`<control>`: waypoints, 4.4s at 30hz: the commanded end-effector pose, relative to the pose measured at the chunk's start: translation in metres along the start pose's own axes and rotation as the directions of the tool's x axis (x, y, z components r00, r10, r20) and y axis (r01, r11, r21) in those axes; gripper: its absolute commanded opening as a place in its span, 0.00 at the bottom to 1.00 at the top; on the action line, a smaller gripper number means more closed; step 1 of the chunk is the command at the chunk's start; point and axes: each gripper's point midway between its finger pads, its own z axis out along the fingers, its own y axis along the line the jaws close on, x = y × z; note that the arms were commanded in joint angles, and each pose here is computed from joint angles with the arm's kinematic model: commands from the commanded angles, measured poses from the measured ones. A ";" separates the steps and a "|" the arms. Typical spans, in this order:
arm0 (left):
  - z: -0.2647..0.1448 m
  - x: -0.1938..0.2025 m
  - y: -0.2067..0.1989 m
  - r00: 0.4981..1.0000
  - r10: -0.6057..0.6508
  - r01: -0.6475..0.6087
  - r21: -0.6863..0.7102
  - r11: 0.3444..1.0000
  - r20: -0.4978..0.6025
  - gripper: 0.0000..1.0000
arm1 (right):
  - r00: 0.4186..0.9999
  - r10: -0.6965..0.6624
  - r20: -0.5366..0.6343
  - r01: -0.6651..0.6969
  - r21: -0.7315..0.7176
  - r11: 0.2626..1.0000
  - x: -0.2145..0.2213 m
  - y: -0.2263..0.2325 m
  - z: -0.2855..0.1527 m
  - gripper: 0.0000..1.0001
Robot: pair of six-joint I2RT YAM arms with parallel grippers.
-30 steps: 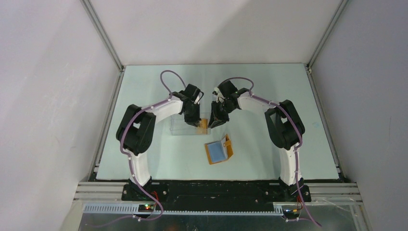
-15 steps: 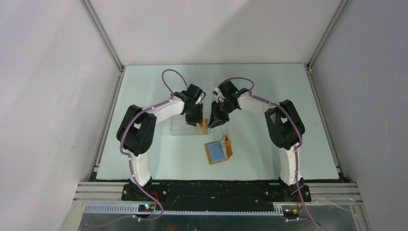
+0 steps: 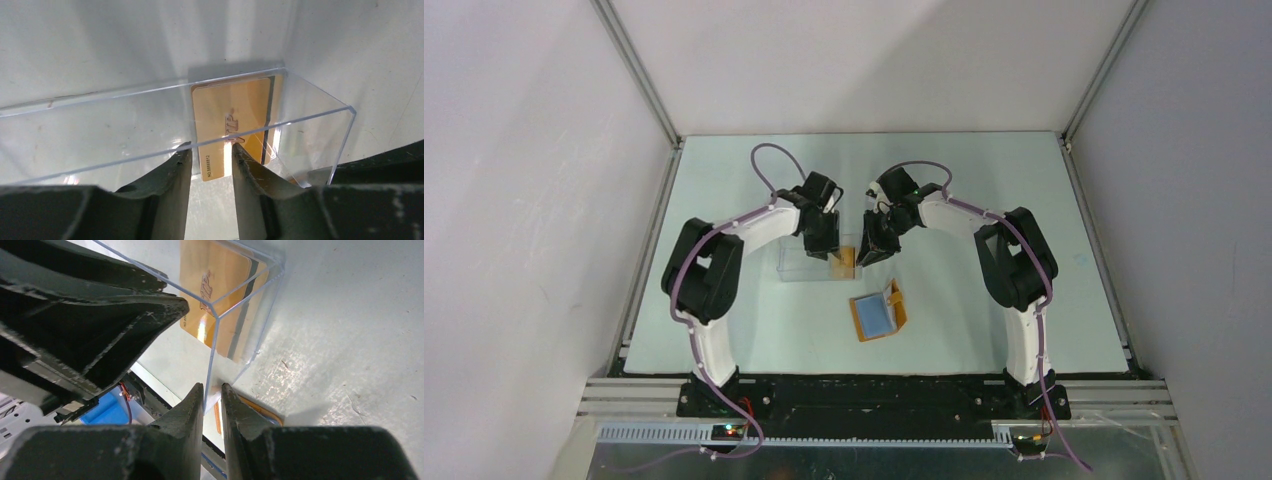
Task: Put the credit cards into the card holder
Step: Pick up the credit card from the storage box.
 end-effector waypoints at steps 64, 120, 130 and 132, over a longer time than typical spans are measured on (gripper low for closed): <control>0.020 0.008 -0.022 1.000 -0.008 0.009 0.064 0.998 -0.017 0.23 | 0.997 0.028 -0.072 -0.023 0.075 0.997 0.021 -0.031 0.015 0.22; 0.003 0.010 -0.033 0.981 0.191 -0.194 -0.099 0.976 -0.032 0.29 | 0.996 0.035 -0.081 -0.029 0.074 0.997 0.023 -0.033 0.017 0.22; 0.005 0.010 -0.032 0.977 0.207 -0.211 -0.124 0.970 -0.046 0.33 | 0.996 0.036 -0.081 -0.030 0.075 0.997 0.023 -0.034 0.017 0.23; 0.005 0.011 -0.029 0.979 0.199 -0.203 -0.138 0.969 -0.045 0.34 | 0.996 0.035 -0.082 -0.029 0.073 0.997 0.023 -0.033 0.017 0.22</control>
